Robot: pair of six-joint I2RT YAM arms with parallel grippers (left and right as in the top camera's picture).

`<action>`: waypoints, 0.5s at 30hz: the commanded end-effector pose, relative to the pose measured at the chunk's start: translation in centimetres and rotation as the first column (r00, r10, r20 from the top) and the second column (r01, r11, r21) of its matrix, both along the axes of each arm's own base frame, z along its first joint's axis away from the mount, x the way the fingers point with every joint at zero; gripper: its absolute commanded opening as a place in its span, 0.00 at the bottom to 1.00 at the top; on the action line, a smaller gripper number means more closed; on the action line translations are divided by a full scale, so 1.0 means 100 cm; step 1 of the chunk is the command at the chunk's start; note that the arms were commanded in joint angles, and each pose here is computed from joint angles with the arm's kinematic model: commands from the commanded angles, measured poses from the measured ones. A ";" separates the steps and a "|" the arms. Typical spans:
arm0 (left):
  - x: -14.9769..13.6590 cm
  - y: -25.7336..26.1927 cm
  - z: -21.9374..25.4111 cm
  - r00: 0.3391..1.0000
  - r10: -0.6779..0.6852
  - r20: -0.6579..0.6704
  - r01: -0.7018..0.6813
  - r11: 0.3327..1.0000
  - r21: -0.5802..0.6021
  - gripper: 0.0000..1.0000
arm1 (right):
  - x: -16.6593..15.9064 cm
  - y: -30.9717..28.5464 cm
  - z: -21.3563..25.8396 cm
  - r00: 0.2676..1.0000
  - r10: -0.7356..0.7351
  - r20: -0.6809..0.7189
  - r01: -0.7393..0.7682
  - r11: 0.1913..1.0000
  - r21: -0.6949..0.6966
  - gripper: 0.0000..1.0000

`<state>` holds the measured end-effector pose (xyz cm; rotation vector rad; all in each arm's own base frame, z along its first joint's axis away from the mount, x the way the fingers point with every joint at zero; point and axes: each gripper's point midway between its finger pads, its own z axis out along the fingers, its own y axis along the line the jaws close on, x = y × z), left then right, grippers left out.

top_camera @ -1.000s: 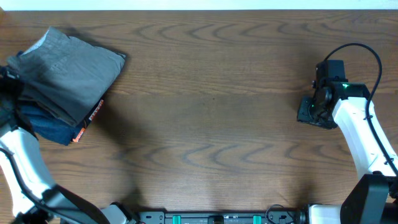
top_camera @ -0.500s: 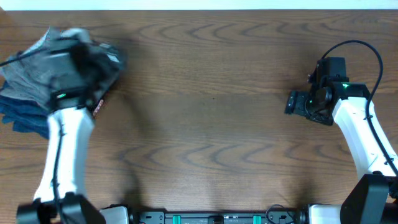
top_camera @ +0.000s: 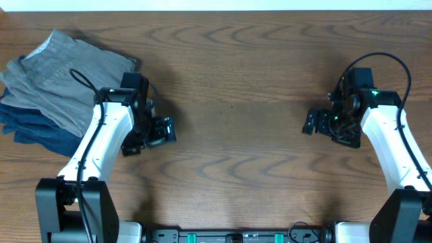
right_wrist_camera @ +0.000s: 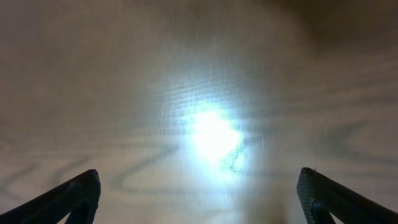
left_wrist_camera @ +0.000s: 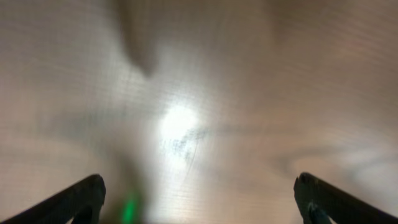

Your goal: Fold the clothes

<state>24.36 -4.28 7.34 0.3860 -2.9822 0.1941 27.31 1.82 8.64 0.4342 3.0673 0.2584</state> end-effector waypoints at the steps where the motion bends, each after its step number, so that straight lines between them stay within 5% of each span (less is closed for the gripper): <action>1: -0.007 0.004 0.008 0.998 -0.058 -0.010 0.058 0.998 0.010 0.98 | -0.008 0.005 0.005 1.000 0.017 -0.020 -0.017 0.999 0.031 0.99; 7: -0.018 0.002 0.035 0.994 -0.068 0.083 0.068 0.998 0.009 0.98 | -0.025 0.005 0.015 0.999 0.018 -0.039 -0.017 0.999 0.032 0.99; 11: -0.023 -0.002 0.064 0.961 -0.088 0.262 0.089 0.996 0.008 0.98 | -0.024 0.006 0.032 0.996 0.018 0.093 -0.020 0.999 0.028 0.99; 15: -0.031 -0.007 0.102 0.856 -0.116 0.504 0.120 0.992 0.024 0.98 | -0.029 0.006 0.050 0.959 0.011 0.282 -0.017 1.000 0.018 0.99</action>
